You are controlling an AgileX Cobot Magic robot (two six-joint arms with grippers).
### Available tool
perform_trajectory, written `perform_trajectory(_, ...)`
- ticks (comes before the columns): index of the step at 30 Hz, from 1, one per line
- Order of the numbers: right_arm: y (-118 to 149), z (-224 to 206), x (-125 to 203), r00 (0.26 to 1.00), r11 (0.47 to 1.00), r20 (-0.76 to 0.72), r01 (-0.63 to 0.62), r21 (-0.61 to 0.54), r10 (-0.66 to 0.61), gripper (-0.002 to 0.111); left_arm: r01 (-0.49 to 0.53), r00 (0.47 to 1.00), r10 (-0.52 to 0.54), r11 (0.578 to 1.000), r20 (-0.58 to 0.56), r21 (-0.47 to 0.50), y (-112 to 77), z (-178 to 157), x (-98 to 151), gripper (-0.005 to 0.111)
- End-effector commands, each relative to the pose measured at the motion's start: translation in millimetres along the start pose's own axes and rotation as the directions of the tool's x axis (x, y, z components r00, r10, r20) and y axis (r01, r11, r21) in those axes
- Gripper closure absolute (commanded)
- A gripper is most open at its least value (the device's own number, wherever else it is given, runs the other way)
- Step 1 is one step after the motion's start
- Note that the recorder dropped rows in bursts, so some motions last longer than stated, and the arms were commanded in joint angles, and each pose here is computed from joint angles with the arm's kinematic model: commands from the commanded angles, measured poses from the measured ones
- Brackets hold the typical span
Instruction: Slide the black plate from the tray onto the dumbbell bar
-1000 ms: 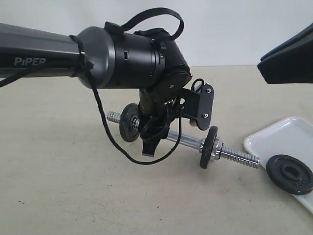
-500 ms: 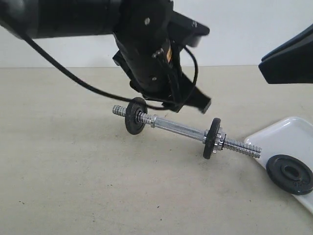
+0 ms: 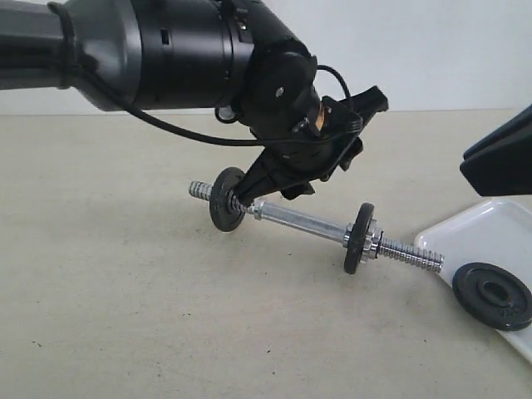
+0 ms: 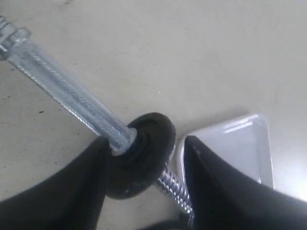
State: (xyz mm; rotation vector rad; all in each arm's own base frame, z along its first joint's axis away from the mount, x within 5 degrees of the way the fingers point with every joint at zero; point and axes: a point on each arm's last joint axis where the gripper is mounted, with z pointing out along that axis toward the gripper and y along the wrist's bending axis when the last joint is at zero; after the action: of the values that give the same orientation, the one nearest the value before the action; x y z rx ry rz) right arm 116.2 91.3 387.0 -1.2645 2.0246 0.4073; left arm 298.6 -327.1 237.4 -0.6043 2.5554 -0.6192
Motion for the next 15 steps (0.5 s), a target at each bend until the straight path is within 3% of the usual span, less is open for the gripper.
perform_trajectory(1, -4, -2, 5, 0.998, 0.998, -0.050, -0.023, 0.056, 0.025, 0.108, 0.162, 0.983, -0.156, 0.985, 0.093, -0.066, 7.0, 0, -7, 0.061)
perform_trajectory(5, -5, -2, 5, 0.998, 0.997, -0.055, -0.034, 0.067, 0.038, 0.108, 0.242, 0.962, -0.218, 0.959, 0.164, -0.147, 17.0, 1, -11, 0.061)
perform_trajectory(12, -6, -2, 4, 0.998, 0.996, -0.044, -0.041, 0.075, 0.044, 0.108, 0.320, 0.947, -0.312, 0.915, 0.073, -0.246, 41.2, 33, 12, 0.061)
perform_trajectory(15, -5, -2, 5, 0.998, 0.996, -0.045, -0.041, 0.074, 0.044, 0.108, 0.353, 0.934, -0.358, 0.912, 0.018, -0.210, 42.5, 47, 20, 0.061)
